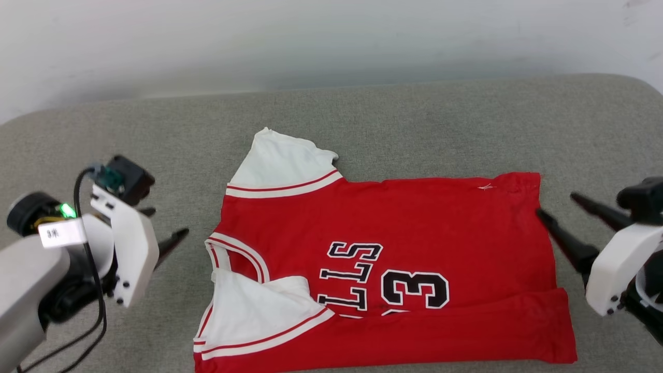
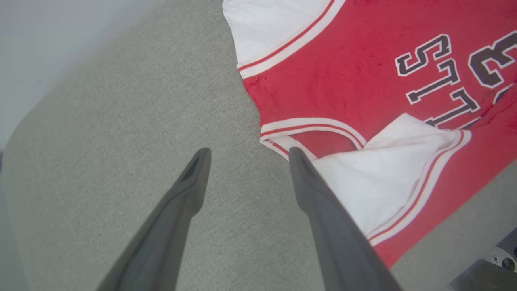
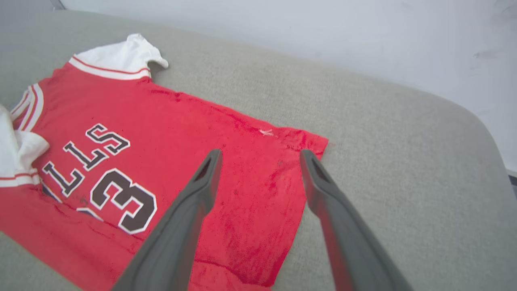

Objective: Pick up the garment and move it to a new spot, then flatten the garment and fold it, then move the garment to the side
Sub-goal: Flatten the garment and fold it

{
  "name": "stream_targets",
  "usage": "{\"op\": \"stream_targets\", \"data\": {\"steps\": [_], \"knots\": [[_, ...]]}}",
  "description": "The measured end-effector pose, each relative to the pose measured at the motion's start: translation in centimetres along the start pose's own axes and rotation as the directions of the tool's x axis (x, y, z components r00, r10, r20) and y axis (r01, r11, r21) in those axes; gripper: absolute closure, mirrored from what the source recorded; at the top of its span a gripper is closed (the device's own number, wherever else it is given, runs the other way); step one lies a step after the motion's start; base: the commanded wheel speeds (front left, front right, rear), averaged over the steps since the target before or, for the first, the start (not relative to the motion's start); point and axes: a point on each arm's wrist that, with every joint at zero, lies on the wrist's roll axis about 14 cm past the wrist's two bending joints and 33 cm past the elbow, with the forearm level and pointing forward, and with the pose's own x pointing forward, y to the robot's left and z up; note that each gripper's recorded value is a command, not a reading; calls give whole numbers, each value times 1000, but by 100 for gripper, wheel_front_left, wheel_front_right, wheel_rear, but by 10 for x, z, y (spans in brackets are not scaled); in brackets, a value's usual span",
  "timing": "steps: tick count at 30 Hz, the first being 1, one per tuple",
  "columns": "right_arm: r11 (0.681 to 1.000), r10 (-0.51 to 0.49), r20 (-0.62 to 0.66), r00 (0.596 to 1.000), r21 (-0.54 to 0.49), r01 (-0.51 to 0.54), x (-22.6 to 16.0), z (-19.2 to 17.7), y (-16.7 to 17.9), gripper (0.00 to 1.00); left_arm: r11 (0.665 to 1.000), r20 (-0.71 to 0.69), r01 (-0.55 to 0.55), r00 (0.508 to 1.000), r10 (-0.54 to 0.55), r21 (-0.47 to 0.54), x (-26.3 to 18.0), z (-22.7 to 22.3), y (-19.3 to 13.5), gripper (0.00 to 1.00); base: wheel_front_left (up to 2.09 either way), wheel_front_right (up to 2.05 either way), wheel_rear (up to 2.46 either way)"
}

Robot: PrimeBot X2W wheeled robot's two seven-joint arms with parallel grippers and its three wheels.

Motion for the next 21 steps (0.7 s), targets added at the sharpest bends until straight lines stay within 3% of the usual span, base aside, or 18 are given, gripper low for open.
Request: {"op": "stream_targets", "data": {"steps": [4,9,14,21], "knots": [[998,-62,183,981,30,58,-2,34,-7,0,1000,78,-27,997,26,14,10,33,10,0,0,0,0],[991,-127,307,943,80,107,-8,52,-6,0,1000,125,-28,992,27,4,31,73,19,0,0,0,0],[985,-162,309,937,108,135,-9,45,-1,0,1000,85,4,996,-3,-6,58,102,27,0,0,0,0],[980,-185,261,947,118,158,2,29,1,0,998,-76,55,996,-56,-8,101,120,37,0,0,0,0]]}}
